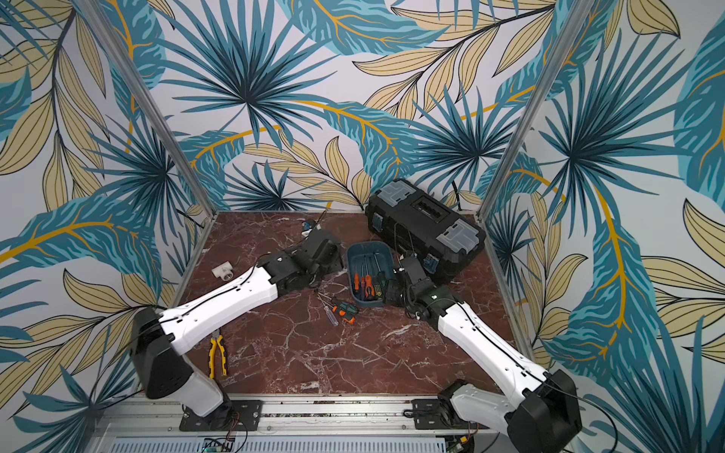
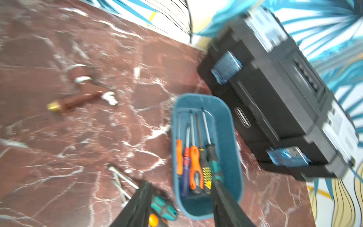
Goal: Put the screwdriver on the desktop into the storage box
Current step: Place the screwdriver in the storage box, then pick up the screwdriver from the center of the board, then place the screwdriver in the storage box, then pick up the screwdriver from the center of the board.
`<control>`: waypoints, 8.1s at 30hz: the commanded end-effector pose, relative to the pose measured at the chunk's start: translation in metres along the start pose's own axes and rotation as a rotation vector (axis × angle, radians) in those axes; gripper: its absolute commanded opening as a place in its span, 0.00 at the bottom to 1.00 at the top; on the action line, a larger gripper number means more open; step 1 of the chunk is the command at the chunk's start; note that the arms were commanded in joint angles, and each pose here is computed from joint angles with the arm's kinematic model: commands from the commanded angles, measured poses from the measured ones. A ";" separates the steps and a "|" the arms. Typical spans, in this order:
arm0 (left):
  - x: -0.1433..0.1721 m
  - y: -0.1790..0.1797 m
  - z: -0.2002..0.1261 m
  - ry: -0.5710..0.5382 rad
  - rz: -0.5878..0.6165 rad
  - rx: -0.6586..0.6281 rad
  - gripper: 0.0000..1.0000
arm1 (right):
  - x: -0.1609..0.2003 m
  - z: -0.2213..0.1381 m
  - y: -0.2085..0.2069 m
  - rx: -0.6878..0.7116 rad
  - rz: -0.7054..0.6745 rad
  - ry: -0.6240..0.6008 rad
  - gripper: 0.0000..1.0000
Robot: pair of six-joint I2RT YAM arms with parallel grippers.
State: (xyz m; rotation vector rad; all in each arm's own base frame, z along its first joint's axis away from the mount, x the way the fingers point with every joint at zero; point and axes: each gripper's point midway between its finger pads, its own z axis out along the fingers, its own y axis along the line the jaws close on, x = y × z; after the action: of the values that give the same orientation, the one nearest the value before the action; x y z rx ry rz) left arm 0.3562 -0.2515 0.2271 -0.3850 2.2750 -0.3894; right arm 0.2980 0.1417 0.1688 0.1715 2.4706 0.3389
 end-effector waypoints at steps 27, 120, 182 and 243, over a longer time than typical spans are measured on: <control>0.071 0.206 0.021 0.058 -0.440 -0.326 0.54 | 0.076 0.069 0.160 -0.166 -0.271 0.368 0.57; 0.068 0.212 0.023 0.092 -0.483 -0.291 0.53 | 0.001 0.104 0.074 0.059 -0.299 0.397 0.14; 0.085 0.239 0.004 0.063 -0.556 -0.344 0.53 | 0.074 0.102 0.144 -0.123 -0.720 0.417 0.50; 0.098 0.237 0.019 0.119 -0.577 -0.357 0.53 | 0.165 0.133 0.122 -0.006 -0.934 0.620 0.17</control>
State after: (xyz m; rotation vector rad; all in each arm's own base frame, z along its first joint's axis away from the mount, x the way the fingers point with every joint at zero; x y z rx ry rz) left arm 0.2671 -0.0798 0.0535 -1.2393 2.3356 -0.2905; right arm 0.2726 0.3234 0.0187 -1.1637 2.7384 -0.0068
